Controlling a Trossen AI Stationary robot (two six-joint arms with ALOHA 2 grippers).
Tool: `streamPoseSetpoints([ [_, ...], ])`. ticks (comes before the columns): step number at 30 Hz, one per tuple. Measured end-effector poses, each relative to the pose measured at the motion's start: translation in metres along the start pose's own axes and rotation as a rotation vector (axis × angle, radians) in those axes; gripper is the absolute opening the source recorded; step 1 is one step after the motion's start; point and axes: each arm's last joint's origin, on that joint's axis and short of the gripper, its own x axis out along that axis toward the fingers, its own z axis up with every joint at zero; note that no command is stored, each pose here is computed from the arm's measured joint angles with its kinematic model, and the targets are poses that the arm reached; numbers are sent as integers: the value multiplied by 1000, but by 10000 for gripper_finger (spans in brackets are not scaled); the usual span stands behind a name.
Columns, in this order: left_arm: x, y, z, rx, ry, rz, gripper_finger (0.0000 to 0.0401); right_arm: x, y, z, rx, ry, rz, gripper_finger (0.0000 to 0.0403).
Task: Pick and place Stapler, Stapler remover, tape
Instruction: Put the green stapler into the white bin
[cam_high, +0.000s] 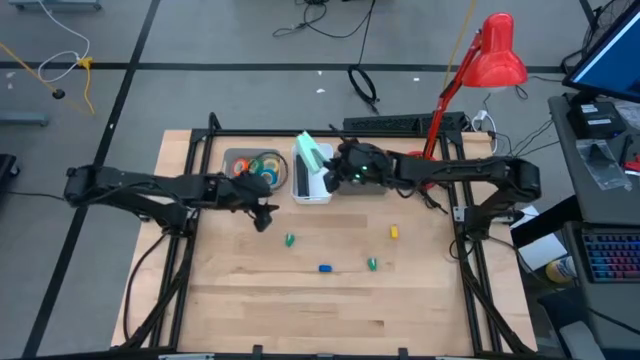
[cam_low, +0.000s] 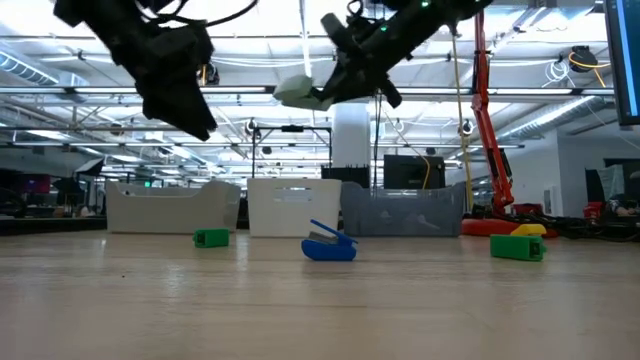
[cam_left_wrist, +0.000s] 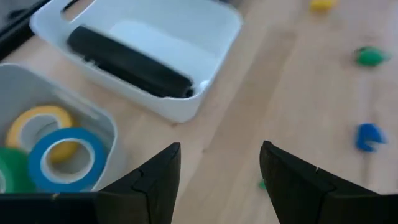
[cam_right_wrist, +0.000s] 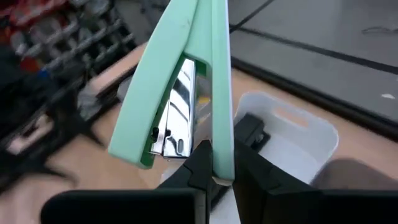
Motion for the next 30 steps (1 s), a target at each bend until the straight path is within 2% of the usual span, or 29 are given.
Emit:
streamPoseSetpoints([
  [5, -13, 27, -20, -15, -91, -106, 218, 17, 1, 1, 106, -21, -74, 29],
  [10, -25, 41, -32, 25, -169, -203, 218, 41, -2, -10, 235, 13, -117, 29],
  [13, -31, 46, -36, 43, -195, -214, 218, 57, -3, -19, 292, 36, -138, 29],
  [20, -35, 53, -36, 73, -222, -272, 218, 74, -6, -32, 307, 188, -284, 29],
  [24, -34, 55, -36, 89, -218, -280, 218, 82, -4, -32, 306, 225, -324, 29],
  [26, -34, 56, -36, 94, -215, -276, 218, 84, 0, -27, 314, 214, -309, 29],
  [30, -33, 57, -36, 111, -213, -277, 218, 86, -3, -35, 312, 271, -366, 29],
])
